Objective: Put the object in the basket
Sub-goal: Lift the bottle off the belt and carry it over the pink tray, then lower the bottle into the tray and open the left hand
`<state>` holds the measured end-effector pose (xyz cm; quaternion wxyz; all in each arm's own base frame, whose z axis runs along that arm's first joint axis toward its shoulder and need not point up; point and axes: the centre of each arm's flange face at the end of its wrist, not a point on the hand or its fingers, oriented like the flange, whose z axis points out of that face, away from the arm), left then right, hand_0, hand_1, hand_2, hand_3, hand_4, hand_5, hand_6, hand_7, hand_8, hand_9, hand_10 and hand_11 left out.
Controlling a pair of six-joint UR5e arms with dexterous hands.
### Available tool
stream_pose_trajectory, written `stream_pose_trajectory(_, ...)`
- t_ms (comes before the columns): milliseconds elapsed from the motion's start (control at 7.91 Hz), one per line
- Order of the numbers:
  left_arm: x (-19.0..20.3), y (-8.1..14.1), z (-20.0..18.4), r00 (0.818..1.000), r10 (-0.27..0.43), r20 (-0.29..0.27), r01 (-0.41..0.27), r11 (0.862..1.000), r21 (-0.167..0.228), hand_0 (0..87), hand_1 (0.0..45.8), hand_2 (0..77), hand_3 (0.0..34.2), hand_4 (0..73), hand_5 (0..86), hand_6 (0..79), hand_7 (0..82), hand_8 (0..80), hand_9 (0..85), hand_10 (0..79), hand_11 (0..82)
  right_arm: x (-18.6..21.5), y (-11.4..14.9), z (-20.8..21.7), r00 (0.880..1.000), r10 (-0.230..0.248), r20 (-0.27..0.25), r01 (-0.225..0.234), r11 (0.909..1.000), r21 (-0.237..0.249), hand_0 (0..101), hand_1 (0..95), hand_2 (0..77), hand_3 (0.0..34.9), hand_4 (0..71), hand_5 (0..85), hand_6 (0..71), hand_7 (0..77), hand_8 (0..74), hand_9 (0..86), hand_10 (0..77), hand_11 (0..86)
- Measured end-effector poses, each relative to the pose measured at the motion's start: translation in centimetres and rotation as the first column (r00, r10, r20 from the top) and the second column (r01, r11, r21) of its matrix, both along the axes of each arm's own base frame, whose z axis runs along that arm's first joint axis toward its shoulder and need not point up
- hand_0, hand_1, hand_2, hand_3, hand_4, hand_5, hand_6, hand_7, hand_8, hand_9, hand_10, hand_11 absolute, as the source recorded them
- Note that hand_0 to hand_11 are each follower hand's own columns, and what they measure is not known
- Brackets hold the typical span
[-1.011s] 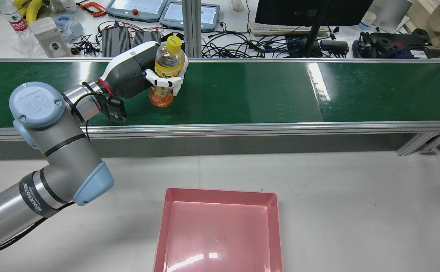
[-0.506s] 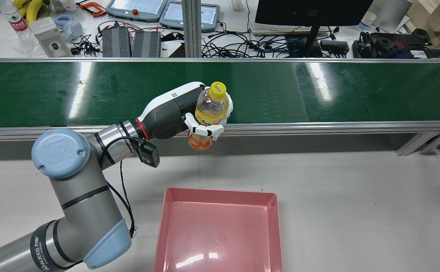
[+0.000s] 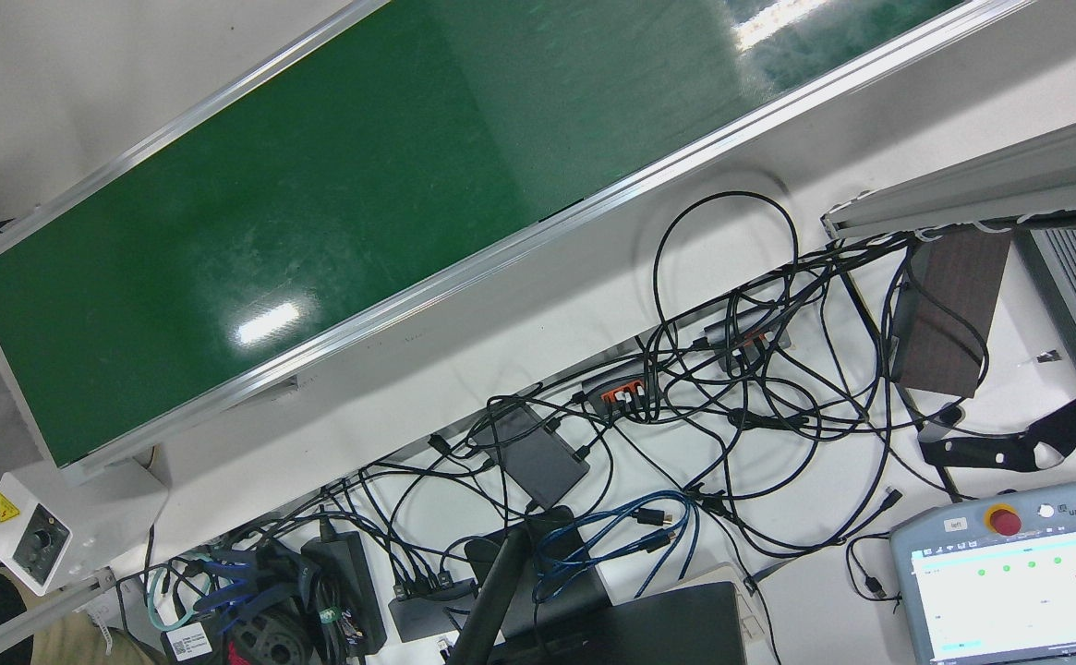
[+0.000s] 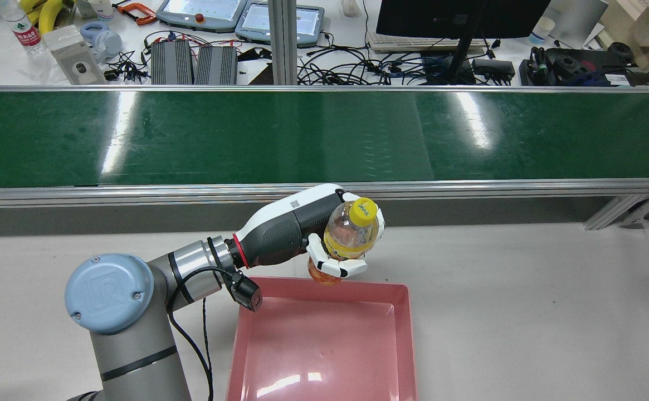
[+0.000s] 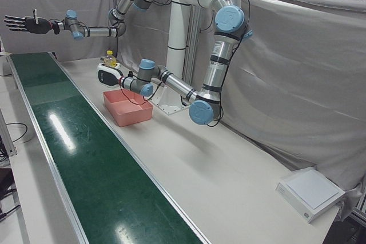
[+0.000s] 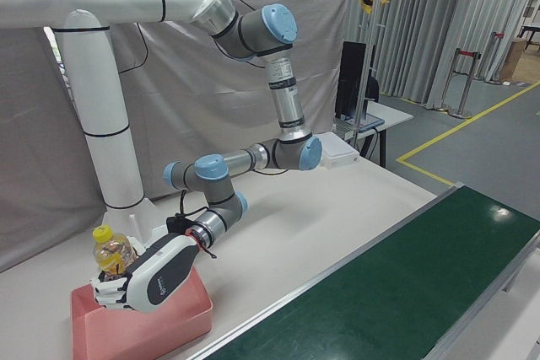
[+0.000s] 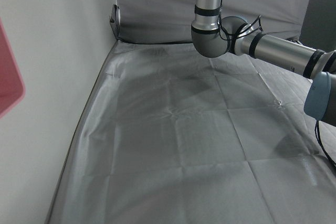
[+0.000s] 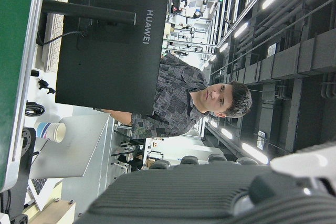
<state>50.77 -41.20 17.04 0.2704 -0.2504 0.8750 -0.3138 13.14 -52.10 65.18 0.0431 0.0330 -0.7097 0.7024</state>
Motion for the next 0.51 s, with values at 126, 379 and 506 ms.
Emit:
stream_pose_trajectory(126,0.9,1.5,0.1,1.000,0.018,0.003,-0.018,1.000,0.011,51.5,1.6,50.2,0.0,54.5,53.5,59.5,62.7,60.5,61.6,63.8,49.6,0.0,0.0,0.0,1.000,0.000,0.000,0.000,1.0000,0.000,0,0.0,0.5,0.3,0.0,0.0,0.0,0.5,0.0,0.0,0.0,0.0)
stream_pose_trajectory(379,2.1,3.2,1.0,0.999,0.037,0.000,-0.037,0.999,0.026,51.5,1.6,50.2,0.0,54.5,53.5,59.5,62.7,60.5,61.6,61.1,51.3,0.0,0.0,0.0,1.000,0.000,0.000,0.000,1.0000,0.000,0,0.0,0.5,0.3,0.0,0.0,0.0,0.5,0.0,0.0,0.0,0.0)
stream_pose_trajectory(506,2.3,3.6,2.4,0.999,0.041,-0.008,-0.040,0.999,0.036,51.5,1.6,50.2,0.0,54.5,53.5,53.5,60.0,60.5,61.6,52.4,56.2,0.0,0.0,0.0,1.000,0.000,0.000,0.000,1.0000,0.000,0,0.0,0.5,0.3,0.0,0.0,0.0,0.5,0.0,0.0,0.0,0.0)
